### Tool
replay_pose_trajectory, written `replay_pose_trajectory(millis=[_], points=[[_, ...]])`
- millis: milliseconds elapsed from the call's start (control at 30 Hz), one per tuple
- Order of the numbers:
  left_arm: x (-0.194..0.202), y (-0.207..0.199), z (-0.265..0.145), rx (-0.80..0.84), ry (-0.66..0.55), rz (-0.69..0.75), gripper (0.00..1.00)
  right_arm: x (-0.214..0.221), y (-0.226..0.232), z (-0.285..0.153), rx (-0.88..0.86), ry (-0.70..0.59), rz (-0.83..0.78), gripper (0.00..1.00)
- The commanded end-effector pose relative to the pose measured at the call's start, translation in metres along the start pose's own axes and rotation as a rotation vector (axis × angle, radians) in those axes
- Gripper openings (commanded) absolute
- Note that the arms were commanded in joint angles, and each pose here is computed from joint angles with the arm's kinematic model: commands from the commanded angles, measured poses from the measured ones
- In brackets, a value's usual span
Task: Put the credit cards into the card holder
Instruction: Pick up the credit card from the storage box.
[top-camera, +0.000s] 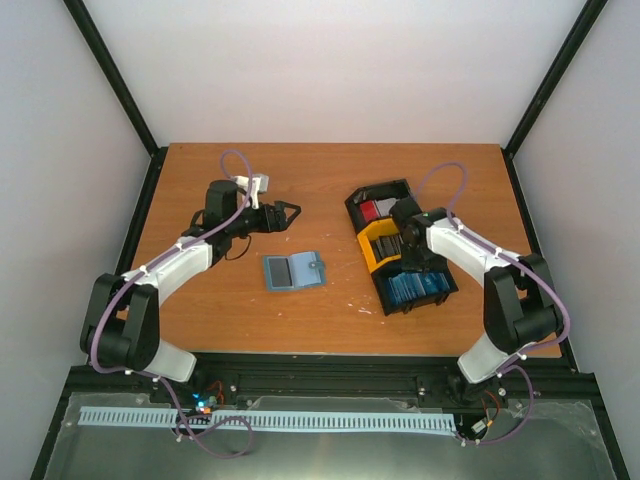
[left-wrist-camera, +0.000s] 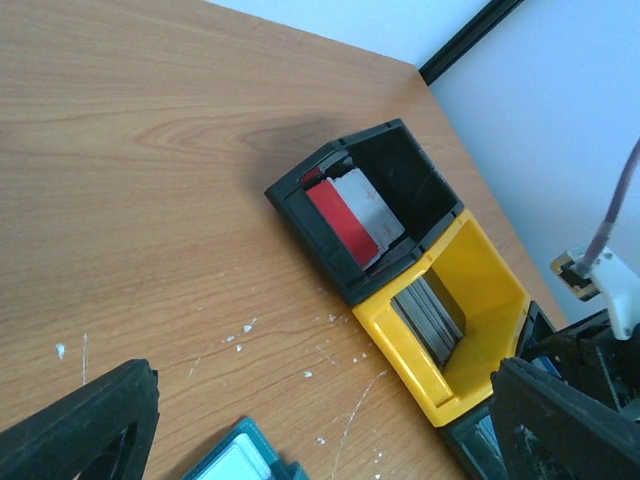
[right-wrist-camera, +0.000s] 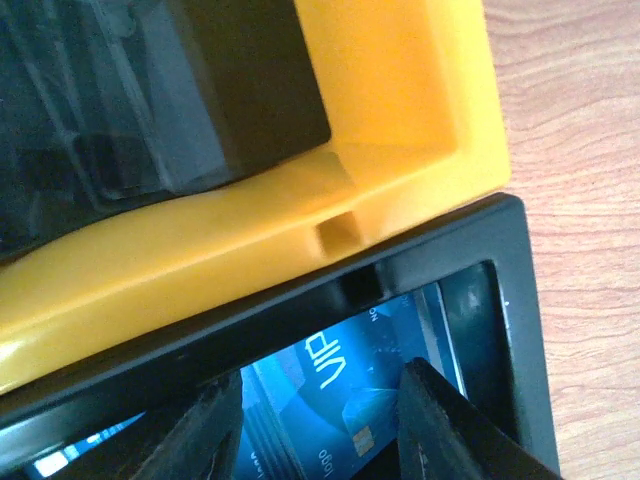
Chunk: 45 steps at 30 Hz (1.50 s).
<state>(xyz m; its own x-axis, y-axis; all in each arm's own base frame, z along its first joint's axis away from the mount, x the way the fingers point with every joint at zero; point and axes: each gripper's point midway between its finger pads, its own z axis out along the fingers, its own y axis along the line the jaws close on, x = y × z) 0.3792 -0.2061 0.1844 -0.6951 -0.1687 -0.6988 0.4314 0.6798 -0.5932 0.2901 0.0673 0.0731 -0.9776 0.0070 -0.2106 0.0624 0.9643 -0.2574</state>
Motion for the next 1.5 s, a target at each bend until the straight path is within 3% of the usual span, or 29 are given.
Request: replay_pose_trajectory(millis=[0,200,367,1467], points=[[-0.024,-0.018,-0.004,0.028,-0.041,0.057,0.91,0.002,0.005,0.007,-0.072,0.01,-0.003,0.44],[-0.018,-0.015,-0.002,0.029,-0.027,0.044,0.91,0.015,0.012,0.017,-0.145,0.036,0.02,0.44],[-0.016,-0.014,0.001,0.032,-0.017,0.057,0.92,0.01,0.004,0.024,-0.138,0.034,0.08,0.43],[-0.021,-0.018,0.006,0.066,-0.022,0.045,0.92,0.003,-0.024,0.016,-0.035,-0.008,0.049,0.34]])
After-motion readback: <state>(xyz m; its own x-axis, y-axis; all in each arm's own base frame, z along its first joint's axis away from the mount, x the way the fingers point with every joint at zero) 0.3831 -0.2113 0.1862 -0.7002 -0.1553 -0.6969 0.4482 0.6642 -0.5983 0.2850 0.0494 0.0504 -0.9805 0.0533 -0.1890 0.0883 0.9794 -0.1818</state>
